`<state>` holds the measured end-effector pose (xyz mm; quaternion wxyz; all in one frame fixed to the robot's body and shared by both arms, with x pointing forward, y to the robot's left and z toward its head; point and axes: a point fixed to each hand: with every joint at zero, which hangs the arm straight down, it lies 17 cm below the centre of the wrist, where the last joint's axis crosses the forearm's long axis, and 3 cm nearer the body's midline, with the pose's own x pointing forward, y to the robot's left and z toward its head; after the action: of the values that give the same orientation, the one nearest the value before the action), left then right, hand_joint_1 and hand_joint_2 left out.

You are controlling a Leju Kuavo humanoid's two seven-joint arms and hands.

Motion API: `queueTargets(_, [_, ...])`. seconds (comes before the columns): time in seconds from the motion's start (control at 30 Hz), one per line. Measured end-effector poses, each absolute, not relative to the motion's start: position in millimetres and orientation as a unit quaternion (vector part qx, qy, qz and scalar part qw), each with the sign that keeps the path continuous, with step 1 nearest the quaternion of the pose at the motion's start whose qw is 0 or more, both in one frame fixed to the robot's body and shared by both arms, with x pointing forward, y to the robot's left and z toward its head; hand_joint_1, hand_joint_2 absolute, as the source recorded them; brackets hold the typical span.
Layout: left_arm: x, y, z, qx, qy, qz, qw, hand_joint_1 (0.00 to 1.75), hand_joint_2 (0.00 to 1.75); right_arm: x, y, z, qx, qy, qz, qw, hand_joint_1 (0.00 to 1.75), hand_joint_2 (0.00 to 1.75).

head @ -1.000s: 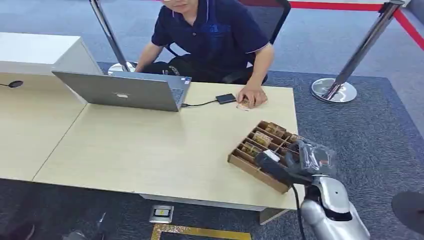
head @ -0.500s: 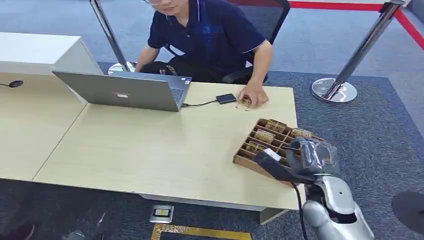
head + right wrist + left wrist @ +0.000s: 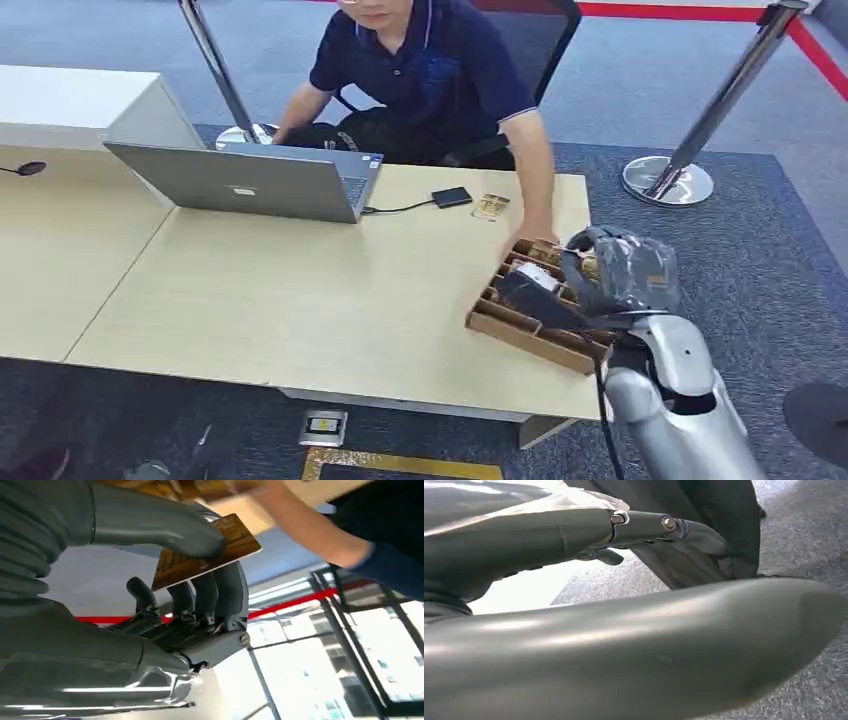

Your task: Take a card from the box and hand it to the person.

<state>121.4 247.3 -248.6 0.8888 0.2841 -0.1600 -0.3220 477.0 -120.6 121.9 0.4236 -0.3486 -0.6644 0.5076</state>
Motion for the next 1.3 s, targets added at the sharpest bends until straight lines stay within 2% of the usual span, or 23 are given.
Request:
queueTargets(0.4, [122.6, 248.0, -248.2, 0.286, -0.158, -0.322, 0.889, 0.00, 0.00, 509.1, -53.7, 171.4, -0.320, -0.696, 0.496, 0.409, 1.29, 1.75])
queueTargets(0.97, [121.9, 249.2, -248.2, 0.288, -0.154, -0.321, 0.889, 0.00, 0.00, 516.0, -14.1, 133.9, -0.287, -0.668, 0.523, 0.445, 1.31, 1.75])
queueTargets(1.03, [122.2, 249.2, -248.0, 0.289, -0.155, -0.322, 0.888, 0.00, 0.00, 515.9, -13.9, 128.9, -0.286, -0.663, 0.526, 0.448, 1.27, 1.75])
queueTargets(1.07, [122.3, 249.4, -247.9, 0.289, -0.155, -0.322, 0.888, 0.00, 0.00, 515.9, -14.2, 126.6, -0.286, -0.661, 0.528, 0.450, 1.13, 1.75])
queueTargets(1.23, [122.5, 249.4, -247.8, 0.290, -0.155, -0.322, 0.888, 0.00, 0.00, 514.4, -14.2, 117.4, -0.284, -0.655, 0.533, 0.455, 1.13, 1.75])
queueTargets(1.27, [122.4, 249.4, -247.9, 0.290, -0.155, -0.322, 0.888, 0.00, 0.00, 514.1, -14.3, 115.9, -0.284, -0.653, 0.534, 0.455, 0.02, 1.75])
queueTargets(1.3, [122.4, 249.4, -247.8, 0.290, -0.155, -0.322, 0.888, 0.00, 0.00, 514.0, -14.6, 114.5, -0.284, -0.652, 0.535, 0.456, 0.00, 1.75])
